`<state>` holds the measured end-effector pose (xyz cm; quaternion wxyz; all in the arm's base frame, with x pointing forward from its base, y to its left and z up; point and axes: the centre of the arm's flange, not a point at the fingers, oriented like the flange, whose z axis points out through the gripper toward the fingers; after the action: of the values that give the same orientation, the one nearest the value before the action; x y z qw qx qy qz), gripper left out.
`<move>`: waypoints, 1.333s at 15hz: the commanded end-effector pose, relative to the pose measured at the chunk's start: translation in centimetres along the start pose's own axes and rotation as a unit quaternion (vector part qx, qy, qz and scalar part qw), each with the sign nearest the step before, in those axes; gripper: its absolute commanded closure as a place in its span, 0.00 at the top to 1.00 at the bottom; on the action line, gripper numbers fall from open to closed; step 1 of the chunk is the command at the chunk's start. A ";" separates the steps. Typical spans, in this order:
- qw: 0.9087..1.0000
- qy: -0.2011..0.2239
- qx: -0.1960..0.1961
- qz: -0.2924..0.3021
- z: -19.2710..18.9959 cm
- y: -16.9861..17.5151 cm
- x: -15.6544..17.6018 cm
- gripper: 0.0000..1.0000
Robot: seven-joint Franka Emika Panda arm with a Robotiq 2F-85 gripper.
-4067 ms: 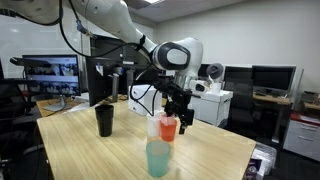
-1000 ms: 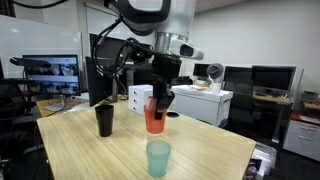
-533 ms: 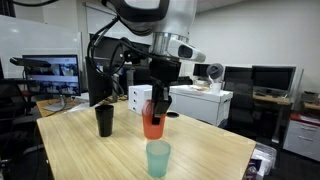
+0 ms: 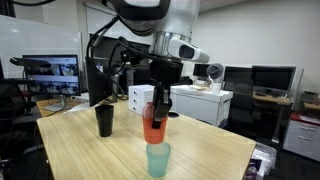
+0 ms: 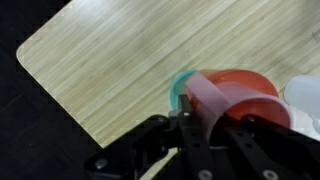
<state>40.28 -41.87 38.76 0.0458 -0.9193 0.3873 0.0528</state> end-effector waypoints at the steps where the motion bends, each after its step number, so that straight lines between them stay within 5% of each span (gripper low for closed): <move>1: 1.000 -0.001 -0.005 0.018 0.8 0.8 -0.4 0.06; 16: 1.000 0.004 -0.021 0.005 4.2 0.4 1.6 0.06; 17: 1.000 0.002 -0.021 0.003 4.5 0.2 1.6 0.37; 20: 1.000 -0.005 -0.023 -0.001 5.4 -0.2 1.7 0.50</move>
<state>41.27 -42.54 34.02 0.0311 -0.9188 0.3877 0.0672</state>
